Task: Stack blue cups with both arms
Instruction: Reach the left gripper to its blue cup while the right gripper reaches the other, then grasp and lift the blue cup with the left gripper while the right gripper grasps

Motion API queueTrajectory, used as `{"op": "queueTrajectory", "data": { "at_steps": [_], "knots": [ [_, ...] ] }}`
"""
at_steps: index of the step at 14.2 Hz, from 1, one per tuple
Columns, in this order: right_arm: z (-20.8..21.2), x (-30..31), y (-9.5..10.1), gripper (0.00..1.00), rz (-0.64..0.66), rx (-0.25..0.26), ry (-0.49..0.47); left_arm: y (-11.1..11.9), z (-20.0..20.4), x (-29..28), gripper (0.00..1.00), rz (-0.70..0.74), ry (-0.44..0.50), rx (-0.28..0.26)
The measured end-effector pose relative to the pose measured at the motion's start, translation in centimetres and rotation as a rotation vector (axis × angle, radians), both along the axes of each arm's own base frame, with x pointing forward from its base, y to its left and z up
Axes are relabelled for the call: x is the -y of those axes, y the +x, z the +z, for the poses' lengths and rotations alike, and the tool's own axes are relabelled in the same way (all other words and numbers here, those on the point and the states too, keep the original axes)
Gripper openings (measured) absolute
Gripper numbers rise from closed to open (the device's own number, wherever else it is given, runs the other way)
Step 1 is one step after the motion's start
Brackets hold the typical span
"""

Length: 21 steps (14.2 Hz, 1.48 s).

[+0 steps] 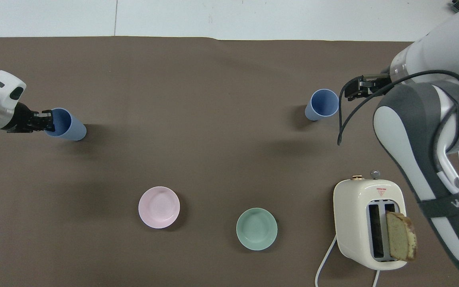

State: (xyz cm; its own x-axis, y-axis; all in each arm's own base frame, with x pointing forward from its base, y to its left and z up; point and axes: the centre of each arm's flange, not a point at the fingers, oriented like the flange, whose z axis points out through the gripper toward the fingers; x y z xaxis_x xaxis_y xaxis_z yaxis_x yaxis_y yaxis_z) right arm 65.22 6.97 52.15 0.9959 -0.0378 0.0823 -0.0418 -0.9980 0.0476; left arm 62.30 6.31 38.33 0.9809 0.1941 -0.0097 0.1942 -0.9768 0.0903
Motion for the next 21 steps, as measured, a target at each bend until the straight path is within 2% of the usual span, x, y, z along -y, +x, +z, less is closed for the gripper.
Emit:
{"op": "queueTrajectory", "data": {
  "at_steps": [3, 9, 15, 21],
  "knots": [
    [-1.5, 0.2, 1.1, 1.0, -0.001, 0.02, 0.006, 1.1, 2.5, 0.7, 0.04, -0.002, -0.006, 0.046],
    [-4.8, 0.4, 2.1, 1.0, -0.004, 0.009, 0.01, 1.2, 7.1, 7.5, 0.04, 0.069, -0.014, 0.07],
    [-8.8, 0.9, 2.2, 1.0, -0.007, -0.01, 0.012, -1.2, 9.4, 20.6, 0.04, 0.187, -0.018, 0.057],
    [-11.3, 1.0, 2.3, 1.0, -0.006, -0.015, 0.016, -6.1, 8.7, 33.7, 0.04, 0.179, -0.022, 0.023]
  ]
}}
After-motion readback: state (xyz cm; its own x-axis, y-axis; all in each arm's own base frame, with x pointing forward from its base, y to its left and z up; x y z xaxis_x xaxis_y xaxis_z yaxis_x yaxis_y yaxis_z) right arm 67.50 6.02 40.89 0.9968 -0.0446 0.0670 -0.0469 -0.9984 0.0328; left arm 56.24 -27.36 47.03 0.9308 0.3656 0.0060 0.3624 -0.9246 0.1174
